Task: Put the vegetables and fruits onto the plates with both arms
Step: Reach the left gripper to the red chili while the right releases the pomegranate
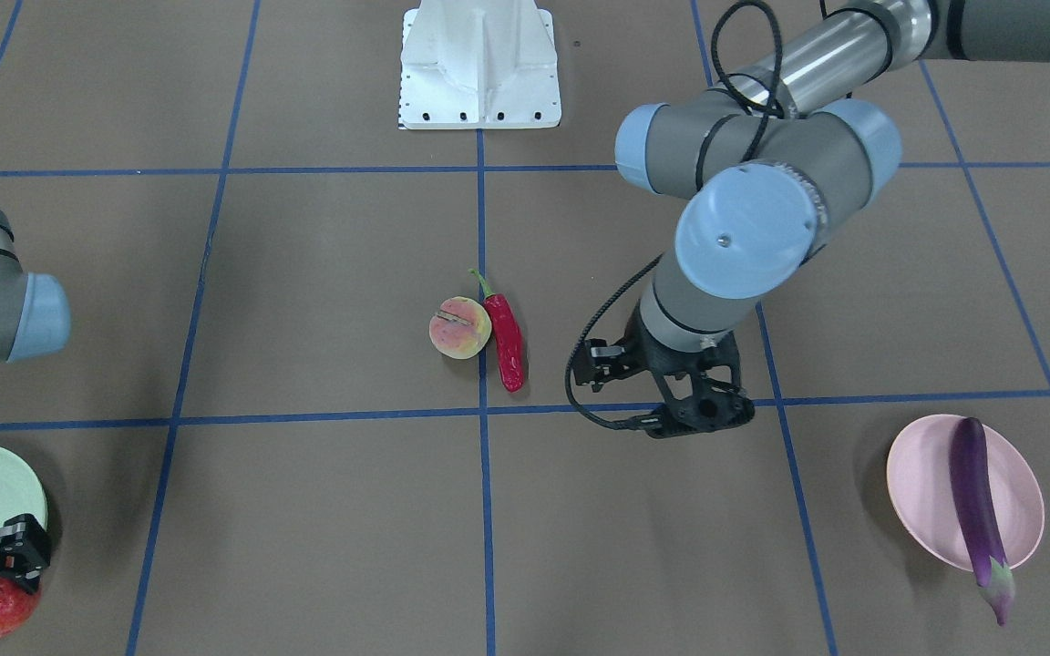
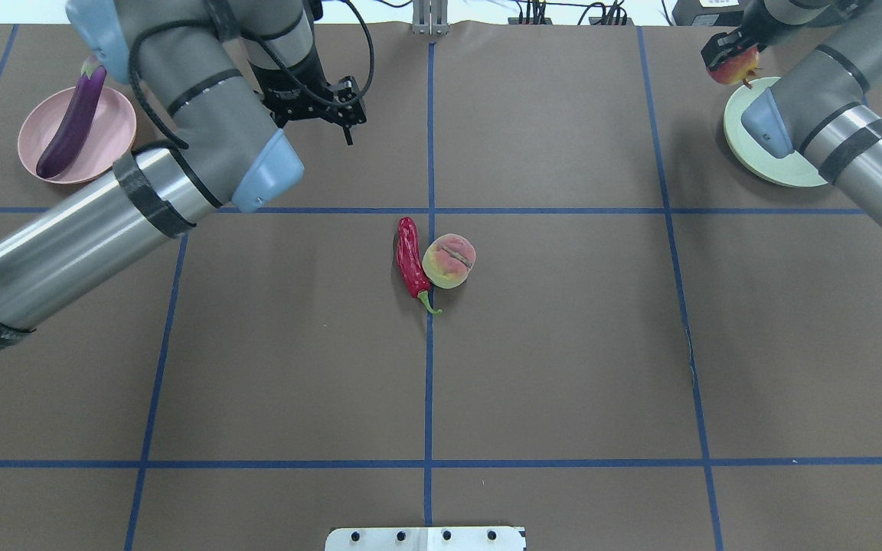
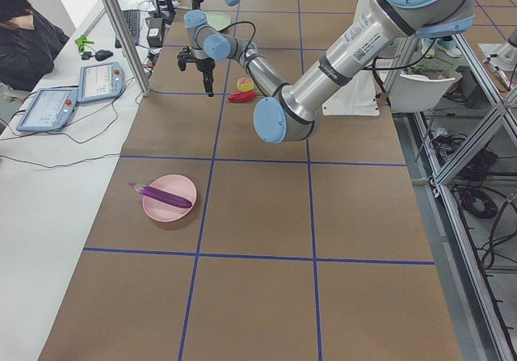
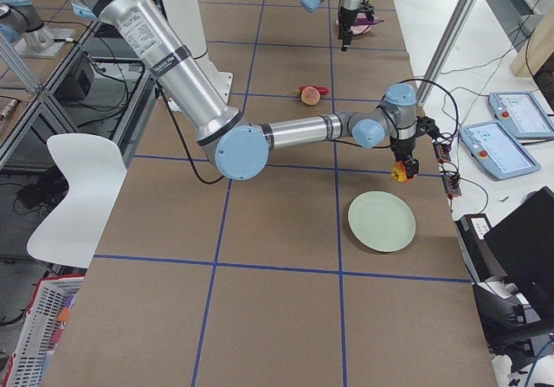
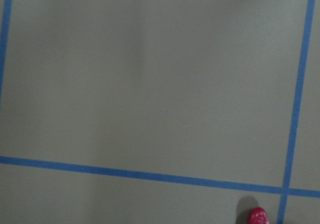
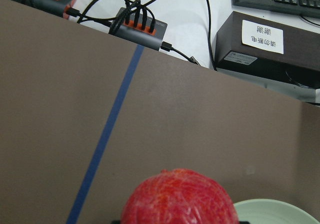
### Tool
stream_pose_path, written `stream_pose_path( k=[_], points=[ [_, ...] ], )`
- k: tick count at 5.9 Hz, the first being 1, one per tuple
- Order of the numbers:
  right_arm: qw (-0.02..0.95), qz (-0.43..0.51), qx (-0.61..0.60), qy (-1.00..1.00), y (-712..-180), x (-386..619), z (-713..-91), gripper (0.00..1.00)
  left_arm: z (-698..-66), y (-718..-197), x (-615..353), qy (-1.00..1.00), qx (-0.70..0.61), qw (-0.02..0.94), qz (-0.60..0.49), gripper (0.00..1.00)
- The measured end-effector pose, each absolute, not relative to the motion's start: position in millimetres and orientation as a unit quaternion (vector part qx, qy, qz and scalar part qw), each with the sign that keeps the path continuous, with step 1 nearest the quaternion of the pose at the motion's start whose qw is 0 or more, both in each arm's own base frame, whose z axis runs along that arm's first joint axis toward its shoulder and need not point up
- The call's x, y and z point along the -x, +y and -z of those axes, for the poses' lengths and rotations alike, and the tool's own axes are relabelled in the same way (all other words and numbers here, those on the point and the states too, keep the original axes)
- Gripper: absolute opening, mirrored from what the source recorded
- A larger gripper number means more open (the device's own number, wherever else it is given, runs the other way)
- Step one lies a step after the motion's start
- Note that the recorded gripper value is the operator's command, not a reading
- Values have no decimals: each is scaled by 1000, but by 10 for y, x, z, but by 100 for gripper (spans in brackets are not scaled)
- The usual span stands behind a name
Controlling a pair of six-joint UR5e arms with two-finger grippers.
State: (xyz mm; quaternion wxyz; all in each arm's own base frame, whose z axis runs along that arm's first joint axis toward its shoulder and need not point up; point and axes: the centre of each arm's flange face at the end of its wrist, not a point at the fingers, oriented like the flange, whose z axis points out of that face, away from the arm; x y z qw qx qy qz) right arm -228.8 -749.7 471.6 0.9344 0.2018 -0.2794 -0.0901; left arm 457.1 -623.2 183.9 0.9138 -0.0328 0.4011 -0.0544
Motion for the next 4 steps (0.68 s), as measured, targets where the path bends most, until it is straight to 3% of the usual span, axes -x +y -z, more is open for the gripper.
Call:
stream_pose_path(
  k=[2, 3, 4],
  points=[
    [937, 119, -186, -270, -7286, 2128, -5264, 0, -1895, -5999, -5031, 396, 29, 916, 59, 99],
    [938, 129, -173, -272, -7178, 2083, -5478, 15, -1920, -5918, -5179, 391, 27, 918, 59, 99],
    [938, 137, -159, -277, -7098, 2058, -5628, 83, -1920, -5832, -5293, 390, 29, 919, 58, 95]
  ],
)
